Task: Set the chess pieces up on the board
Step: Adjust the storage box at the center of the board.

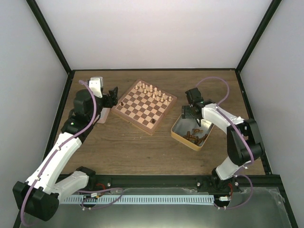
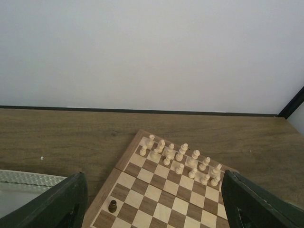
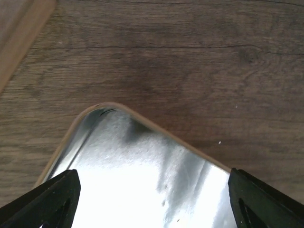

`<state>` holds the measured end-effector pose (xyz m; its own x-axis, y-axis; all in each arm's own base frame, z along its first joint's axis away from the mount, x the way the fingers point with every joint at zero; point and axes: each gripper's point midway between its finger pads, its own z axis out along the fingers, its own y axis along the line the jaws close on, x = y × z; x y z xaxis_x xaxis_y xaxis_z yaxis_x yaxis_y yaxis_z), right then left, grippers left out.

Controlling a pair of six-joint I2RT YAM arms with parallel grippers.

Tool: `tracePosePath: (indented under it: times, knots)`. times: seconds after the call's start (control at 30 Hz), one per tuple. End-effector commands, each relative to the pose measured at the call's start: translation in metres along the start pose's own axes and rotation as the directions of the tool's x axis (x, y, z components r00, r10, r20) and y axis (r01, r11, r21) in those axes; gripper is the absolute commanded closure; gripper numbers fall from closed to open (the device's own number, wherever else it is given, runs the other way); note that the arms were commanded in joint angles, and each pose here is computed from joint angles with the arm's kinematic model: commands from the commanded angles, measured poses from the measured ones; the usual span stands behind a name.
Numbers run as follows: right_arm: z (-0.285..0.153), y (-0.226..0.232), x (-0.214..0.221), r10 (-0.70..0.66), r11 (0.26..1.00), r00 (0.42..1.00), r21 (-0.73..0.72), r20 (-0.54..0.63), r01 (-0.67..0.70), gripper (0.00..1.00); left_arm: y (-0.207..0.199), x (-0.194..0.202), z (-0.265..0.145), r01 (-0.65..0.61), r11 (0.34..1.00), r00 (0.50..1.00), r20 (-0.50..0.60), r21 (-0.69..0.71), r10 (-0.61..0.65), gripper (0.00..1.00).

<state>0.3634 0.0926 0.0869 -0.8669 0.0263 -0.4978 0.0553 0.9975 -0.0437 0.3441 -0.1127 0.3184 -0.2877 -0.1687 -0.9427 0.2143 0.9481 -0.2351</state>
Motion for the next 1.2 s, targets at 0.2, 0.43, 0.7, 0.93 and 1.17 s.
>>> tracePosePath:
  times: [0.2, 0.43, 0.7, 0.93, 1.17]
  knots:
    - [0.032, -0.025, -0.019, -0.097, 0.995, 0.995, 0.006, -0.026, 0.097, 0.25, 0.002, 0.001, 0.0, -0.014, 1.0, 1.0, 0.008, -0.004, 0.014, 0.21]
    - [0.023, -0.026, -0.032, -0.081, 0.997, 0.997, 0.002, 0.004, 0.081, 0.31, 0.002, 0.002, 0.001, -0.015, 1.0, 1.0, 0.003, -0.002, 0.015, 0.21]
    - [-0.007, -0.032, -0.066, -0.043, 0.999, 0.99, 0.002, 0.134, 0.043, 0.31, 0.003, 0.002, 0.0, -0.016, 1.0, 1.0, 0.004, -0.008, 0.016, 0.21]
    - [0.018, -0.052, -0.057, -0.012, 1.0, 0.997, 0.028, 0.075, 0.01, 0.3, 0.002, 0.003, 0.001, -0.017, 1.0, 1.0, 0.002, -0.006, 0.017, 0.21]
    - [0.039, -0.049, -0.045, -0.029, 0.999, 1.0, 0.014, 0.0, 0.029, 0.4, 0.002, 0.003, 0.001, -0.017, 1.0, 1.0, 0.0, -0.006, 0.017, 0.21]
